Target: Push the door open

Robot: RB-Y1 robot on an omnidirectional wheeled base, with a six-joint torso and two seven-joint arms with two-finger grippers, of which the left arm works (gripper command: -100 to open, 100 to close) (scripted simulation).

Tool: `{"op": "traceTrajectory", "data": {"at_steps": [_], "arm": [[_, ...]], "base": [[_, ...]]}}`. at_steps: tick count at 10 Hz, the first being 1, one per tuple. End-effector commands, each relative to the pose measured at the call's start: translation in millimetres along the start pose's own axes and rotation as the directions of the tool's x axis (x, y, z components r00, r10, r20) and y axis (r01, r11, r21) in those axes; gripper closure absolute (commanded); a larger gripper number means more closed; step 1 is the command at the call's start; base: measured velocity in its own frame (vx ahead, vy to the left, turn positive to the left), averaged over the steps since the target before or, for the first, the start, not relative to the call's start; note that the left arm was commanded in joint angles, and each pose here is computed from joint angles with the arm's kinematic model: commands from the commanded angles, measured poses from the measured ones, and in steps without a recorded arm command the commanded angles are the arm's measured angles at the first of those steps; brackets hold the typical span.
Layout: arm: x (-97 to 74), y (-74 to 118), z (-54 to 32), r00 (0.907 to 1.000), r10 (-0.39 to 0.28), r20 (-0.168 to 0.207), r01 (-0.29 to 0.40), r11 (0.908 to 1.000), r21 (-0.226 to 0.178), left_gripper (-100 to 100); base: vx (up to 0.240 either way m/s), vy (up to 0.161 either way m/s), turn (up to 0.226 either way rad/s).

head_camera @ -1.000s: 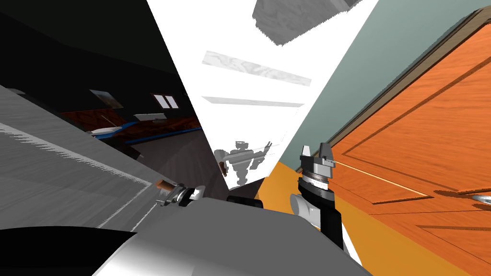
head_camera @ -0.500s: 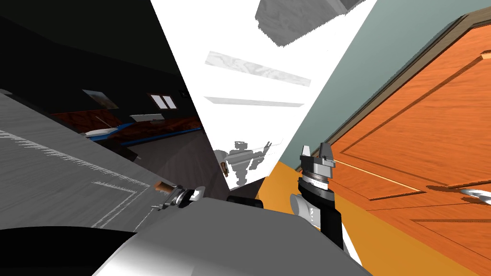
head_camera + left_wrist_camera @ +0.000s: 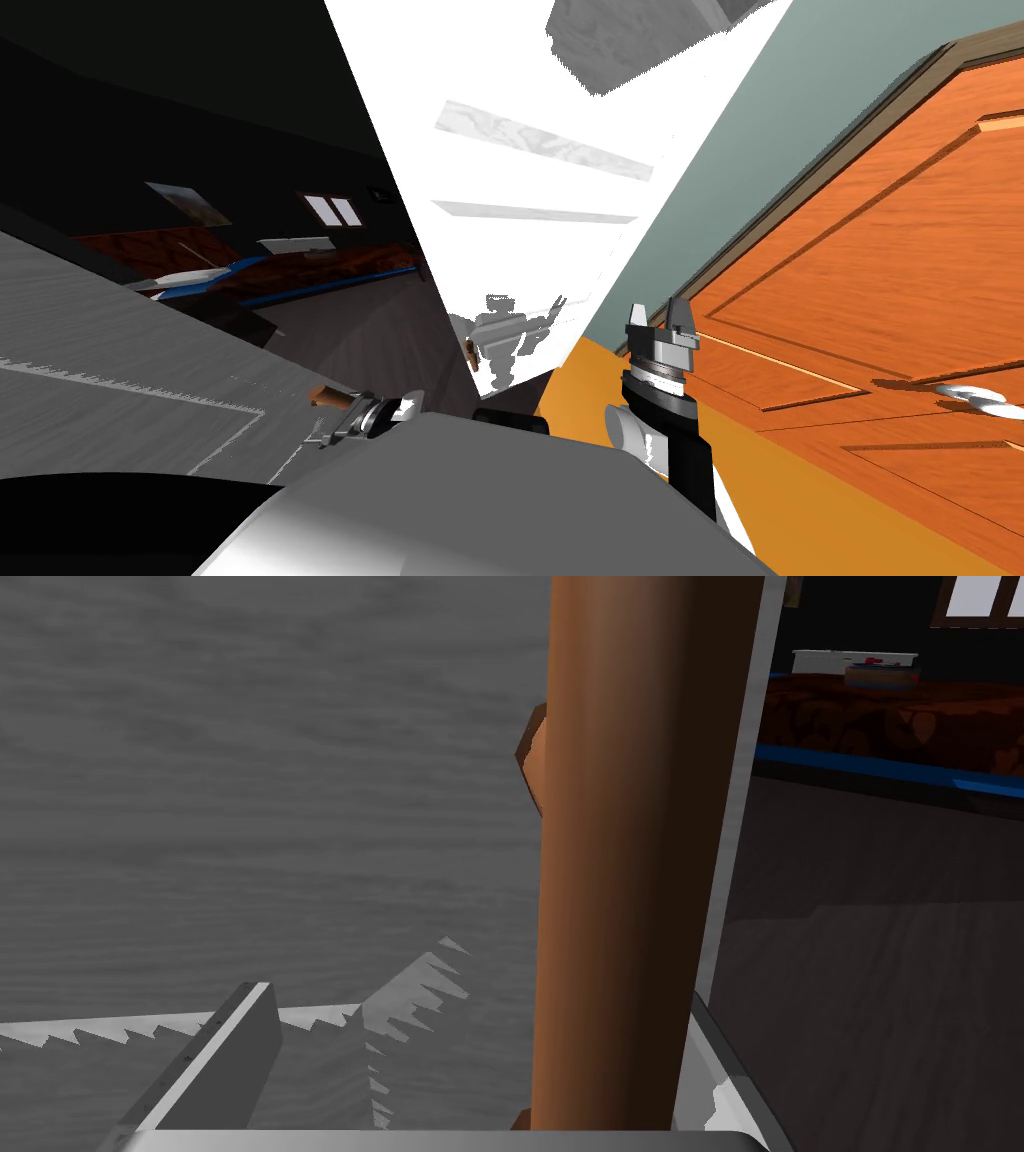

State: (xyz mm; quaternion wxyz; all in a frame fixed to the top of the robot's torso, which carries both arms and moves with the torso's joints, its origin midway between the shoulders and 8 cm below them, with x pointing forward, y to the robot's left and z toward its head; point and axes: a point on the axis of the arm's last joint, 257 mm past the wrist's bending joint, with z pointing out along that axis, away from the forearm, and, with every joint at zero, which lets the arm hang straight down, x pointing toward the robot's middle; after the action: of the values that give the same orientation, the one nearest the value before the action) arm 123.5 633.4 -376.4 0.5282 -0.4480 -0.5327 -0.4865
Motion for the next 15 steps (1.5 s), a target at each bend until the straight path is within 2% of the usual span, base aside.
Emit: {"op": "traceTrajectory", "data": {"at_steps": [1,2,3,8,10,11,12,15], "arm": [[4.1,-28.2,7.3,0.9996,0.020,-0.020,-0.019,0.9980,0.060,100],[4.4,-34.9,7.6,0.9996,0.021,-0.020,-0.019,0.9967,0.079,100],[4.4,-34.9,7.6,0.9996,0.021,-0.020,-0.019,0.9967,0.079,100],[4.6,-67.5,6.3,0.9996,0.025,-0.017,-0.021,0.9851,0.171,100],[4.6,-67.5,6.3,0.9996,0.025,-0.017,-0.021,0.9851,0.171,100],[3.8,-79.4,4.3,0.9996,0.027,-0.014,-0.023,0.9788,0.203,100],[3.5,-85.4,3.2,0.9995,0.028,-0.012,-0.025,0.9752,0.220,100],[3.1,-91.4,2.0,0.9995,0.029,-0.010,-0.026,0.9714,0.236,100]], "base": [[0.001,0.074,-0.095],[-0.005,0.107,-0.080],[-0.003,0.076,-0.041],[0.011,0.091,-0.068],[0.003,0.061,-0.011],[0.012,0.064,-0.091],[0.031,0.106,-0.078],[0.011,0.063,-0.022]]}}
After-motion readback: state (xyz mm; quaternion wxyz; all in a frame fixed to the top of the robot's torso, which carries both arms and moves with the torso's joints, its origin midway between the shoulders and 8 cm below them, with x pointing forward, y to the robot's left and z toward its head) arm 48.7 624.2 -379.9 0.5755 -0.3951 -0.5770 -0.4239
